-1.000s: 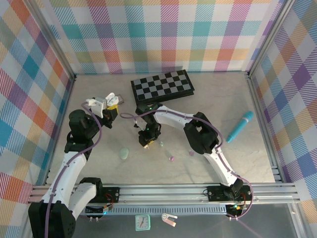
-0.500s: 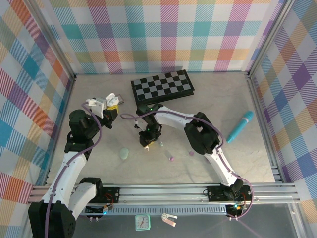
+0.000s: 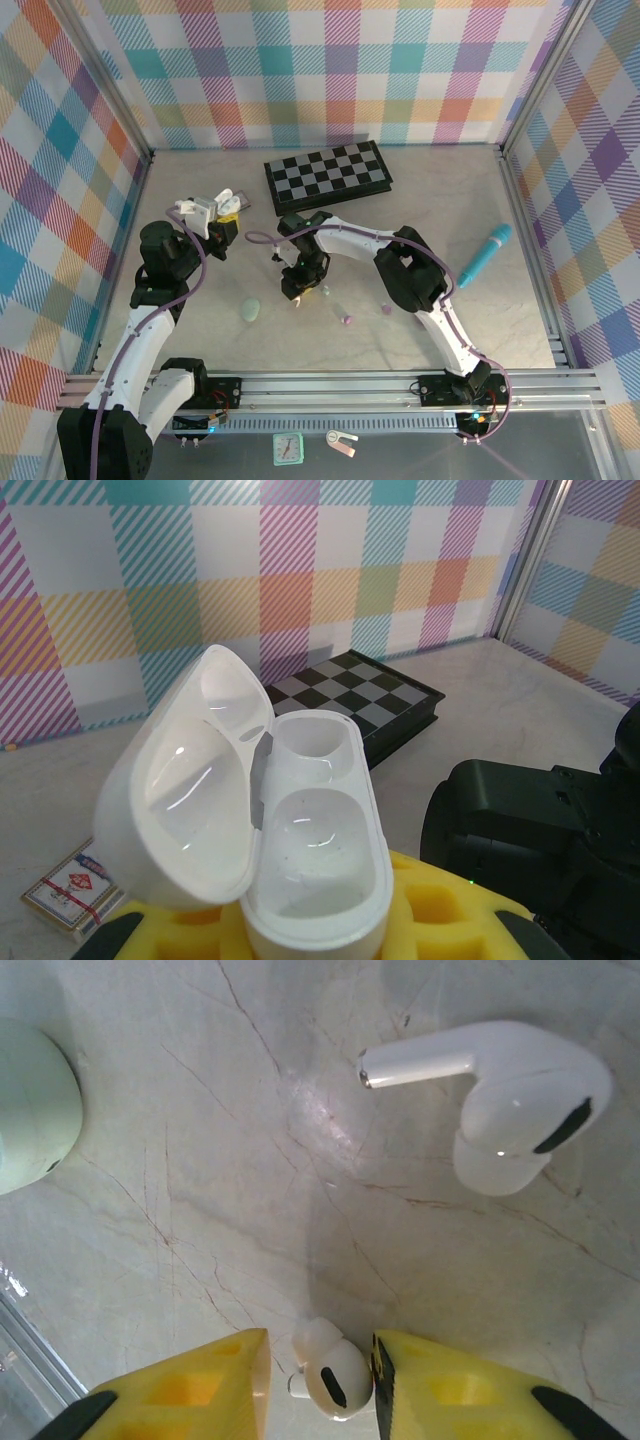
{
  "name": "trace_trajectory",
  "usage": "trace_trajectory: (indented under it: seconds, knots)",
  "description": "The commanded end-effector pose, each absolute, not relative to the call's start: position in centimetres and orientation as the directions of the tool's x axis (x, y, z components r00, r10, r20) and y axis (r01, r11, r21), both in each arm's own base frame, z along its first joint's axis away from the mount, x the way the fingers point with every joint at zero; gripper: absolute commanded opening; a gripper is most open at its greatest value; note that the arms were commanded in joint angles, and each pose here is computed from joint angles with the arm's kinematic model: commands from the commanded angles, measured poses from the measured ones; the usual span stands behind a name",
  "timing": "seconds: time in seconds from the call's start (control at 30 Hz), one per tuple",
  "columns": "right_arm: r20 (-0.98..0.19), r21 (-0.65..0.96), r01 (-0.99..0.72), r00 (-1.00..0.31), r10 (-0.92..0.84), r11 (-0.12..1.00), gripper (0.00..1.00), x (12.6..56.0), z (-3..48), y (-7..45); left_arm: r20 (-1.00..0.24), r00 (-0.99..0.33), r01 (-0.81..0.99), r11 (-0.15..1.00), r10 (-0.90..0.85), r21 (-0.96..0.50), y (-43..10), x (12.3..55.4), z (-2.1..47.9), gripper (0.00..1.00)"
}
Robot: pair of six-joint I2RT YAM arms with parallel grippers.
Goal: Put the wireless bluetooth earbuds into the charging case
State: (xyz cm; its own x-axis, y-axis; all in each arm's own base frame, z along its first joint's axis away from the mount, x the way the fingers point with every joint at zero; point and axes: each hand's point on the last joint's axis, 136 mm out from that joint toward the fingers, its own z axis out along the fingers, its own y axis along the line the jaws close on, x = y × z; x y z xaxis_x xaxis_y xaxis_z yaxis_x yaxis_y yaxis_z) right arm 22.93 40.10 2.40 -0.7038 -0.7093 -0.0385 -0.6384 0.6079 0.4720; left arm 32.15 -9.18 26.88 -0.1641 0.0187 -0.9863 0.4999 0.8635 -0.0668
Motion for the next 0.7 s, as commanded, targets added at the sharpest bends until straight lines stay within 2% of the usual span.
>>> trace_trajectory:
  seconds: [0.0,0.27,0.43,0.67]
  knots:
    - [-0.048,0.499,-0.647,-0.684,-0.728,0.576,0.35,21.92,3.63,40.09,-0.991,-0.13,0.505,0.862,0.024,-0.046,-8.95,32.21,28.13,0.08]
    - [-0.049,0.493,-0.656,-0.676,-0.735,0.571,0.27,21.82,3.64,39.82,-0.99,-0.135,0.507,0.861,0.025,-0.048,-9.0,32.24,27.95,0.08]
    - [-0.055,0.498,-0.659,-0.673,-0.738,0.563,0.32,21.69,3.87,39.76,-0.99,-0.141,0.504,0.862,0.025,-0.05,-8.94,32.3,27.83,0.08]
    - [-0.054,0.49,-0.663,-0.671,-0.74,0.566,0.26,21.63,3.61,39.55,-0.989,-0.145,0.503,0.863,0.025,-0.051,-8.93,32.33,27.77,0.08]
